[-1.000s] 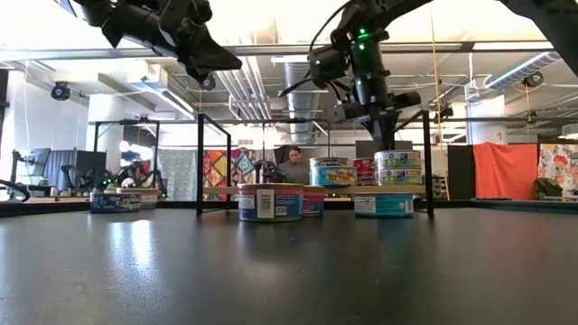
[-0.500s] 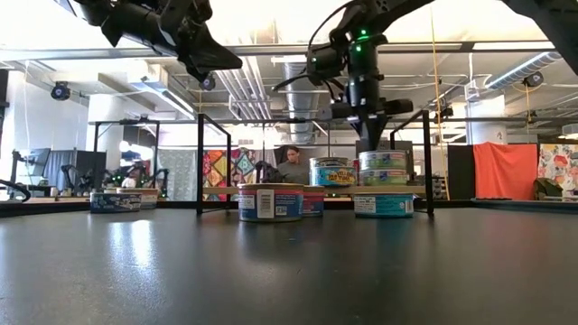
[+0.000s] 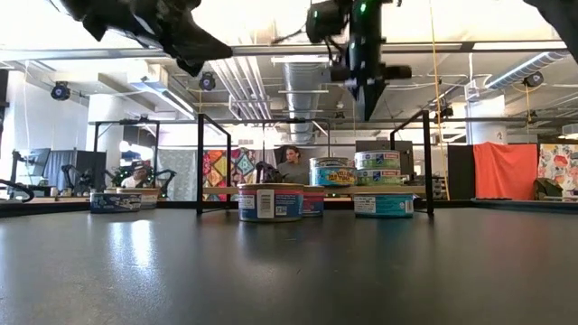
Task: Stack canned seafood by type on shelf
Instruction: Stack the yellow-blue tuna can on top of the other yellow-blue tuna can on the shelf
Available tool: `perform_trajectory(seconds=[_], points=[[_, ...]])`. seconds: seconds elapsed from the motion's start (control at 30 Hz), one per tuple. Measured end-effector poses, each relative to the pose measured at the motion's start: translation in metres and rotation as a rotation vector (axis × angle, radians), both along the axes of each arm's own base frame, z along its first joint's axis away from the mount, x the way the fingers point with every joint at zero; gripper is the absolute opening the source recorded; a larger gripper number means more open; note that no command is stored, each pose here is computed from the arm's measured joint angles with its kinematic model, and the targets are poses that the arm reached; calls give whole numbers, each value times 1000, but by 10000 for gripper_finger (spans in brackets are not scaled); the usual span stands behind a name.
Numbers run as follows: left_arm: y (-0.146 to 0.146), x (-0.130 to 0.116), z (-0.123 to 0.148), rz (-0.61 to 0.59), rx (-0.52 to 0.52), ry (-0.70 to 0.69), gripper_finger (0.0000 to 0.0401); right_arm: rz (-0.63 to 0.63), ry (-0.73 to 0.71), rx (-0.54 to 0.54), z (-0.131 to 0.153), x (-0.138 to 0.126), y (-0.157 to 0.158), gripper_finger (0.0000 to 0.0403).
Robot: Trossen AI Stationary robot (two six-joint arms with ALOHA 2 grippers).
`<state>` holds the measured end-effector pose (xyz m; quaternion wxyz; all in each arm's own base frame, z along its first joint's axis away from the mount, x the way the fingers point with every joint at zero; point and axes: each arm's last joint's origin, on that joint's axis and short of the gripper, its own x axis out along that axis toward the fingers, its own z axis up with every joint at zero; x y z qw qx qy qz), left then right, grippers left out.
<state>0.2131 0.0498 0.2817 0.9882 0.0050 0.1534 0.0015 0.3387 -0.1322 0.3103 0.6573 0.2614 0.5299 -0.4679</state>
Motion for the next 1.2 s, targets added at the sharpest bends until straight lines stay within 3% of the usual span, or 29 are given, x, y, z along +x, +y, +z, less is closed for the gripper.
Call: perform_trajectory(seconds=[0.17, 0.43, 0.6, 0.73, 0.97, 1.2], points=[[-32, 0, -11, -46, -27, 27, 0, 58, 71, 22, -3, 2, 50, 13], [-85, -4, -24, -71, -77, 67, 0, 53, 166, 67, -37, 0, 107, 13], [-116, -13, -27, -93, -109, 80, 0, 24, 214, 147, -65, -6, 122, 13], [-141, -28, -35, -134, -129, 178, 0, 23, 172, 223, -84, -4, 135, 13], [-176, -64, -57, -154, -63, 367, 0, -23, 77, 201, -90, 1, 159, 13], [-191, -68, -69, -186, -44, 434, 0, -65, 133, 198, -102, -9, 150, 13]])
